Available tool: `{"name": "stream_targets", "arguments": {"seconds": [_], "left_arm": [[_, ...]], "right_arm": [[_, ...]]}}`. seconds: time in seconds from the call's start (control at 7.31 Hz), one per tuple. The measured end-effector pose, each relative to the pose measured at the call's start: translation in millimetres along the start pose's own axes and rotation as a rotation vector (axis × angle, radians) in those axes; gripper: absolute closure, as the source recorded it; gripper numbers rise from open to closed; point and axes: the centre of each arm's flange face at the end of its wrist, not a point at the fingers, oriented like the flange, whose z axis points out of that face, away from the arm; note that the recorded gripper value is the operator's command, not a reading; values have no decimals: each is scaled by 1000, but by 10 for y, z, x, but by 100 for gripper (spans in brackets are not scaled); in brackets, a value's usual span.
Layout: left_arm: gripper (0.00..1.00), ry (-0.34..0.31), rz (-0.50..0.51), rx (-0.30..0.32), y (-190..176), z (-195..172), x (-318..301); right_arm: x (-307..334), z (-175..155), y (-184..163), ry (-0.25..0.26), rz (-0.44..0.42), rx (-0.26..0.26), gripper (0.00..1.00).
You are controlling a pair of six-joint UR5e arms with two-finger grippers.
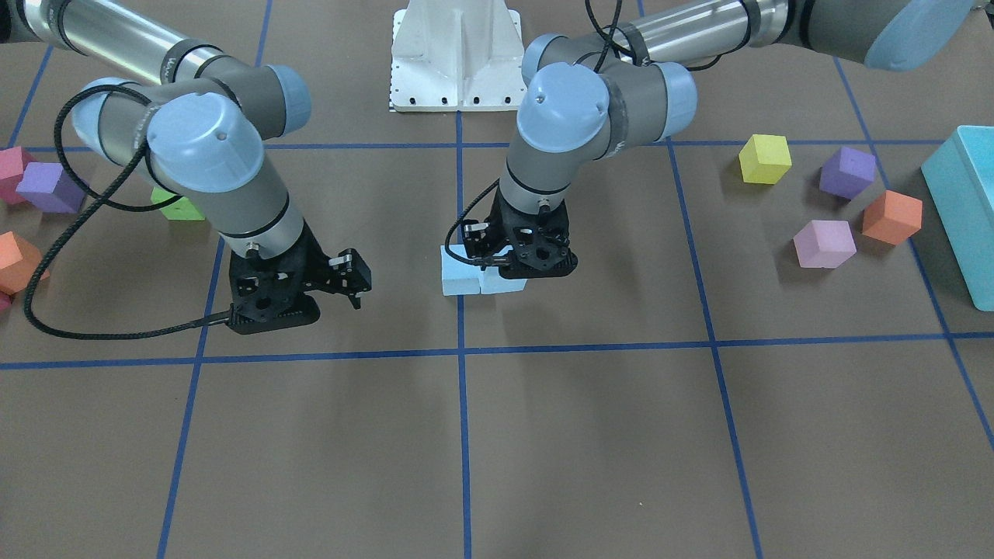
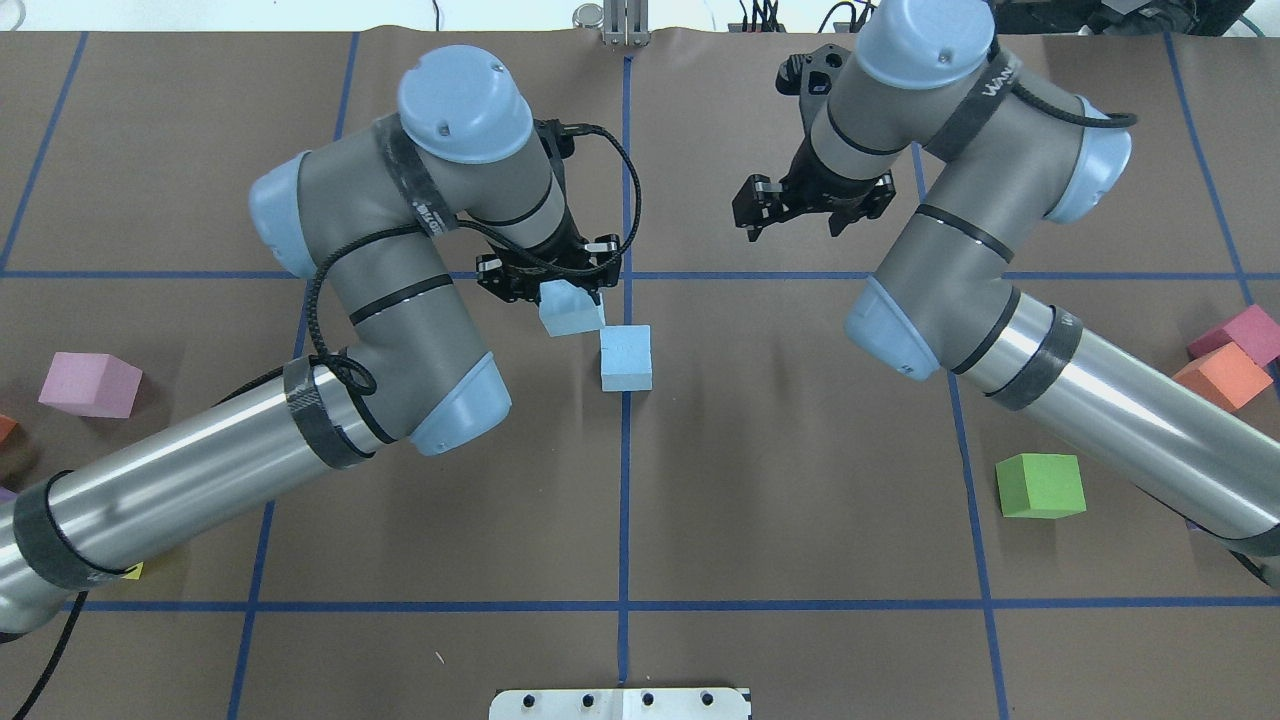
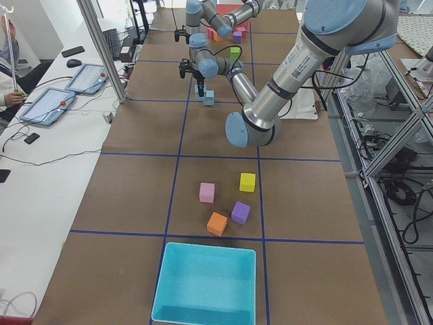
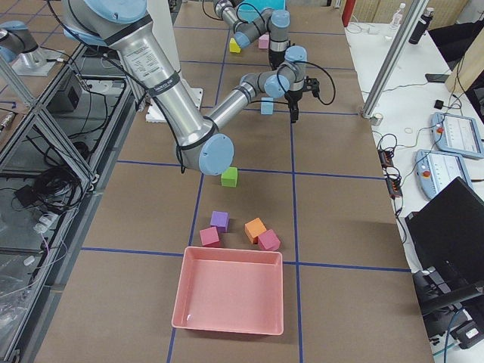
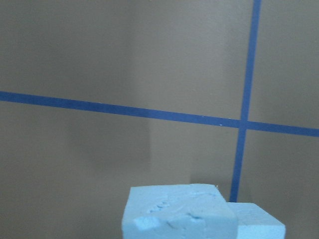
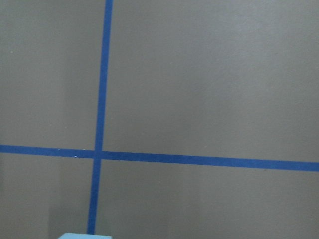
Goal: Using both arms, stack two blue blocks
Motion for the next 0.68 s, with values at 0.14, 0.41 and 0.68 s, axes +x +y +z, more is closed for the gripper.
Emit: {"name": "stream_targets", "arguments": {"seconds": [0.14,0.41,0.68], "left_arm": [[55,-2,11,2,58,52,112],[51,-2,26,-7,152,124,257],[35,-2,34,-18,239,187,318]], "right_arm": [[186,16,-19,16,-43,-1,0],[360,8,-52,30,-63,1,0],[412,2,-60,33,-65,5,0]]}}
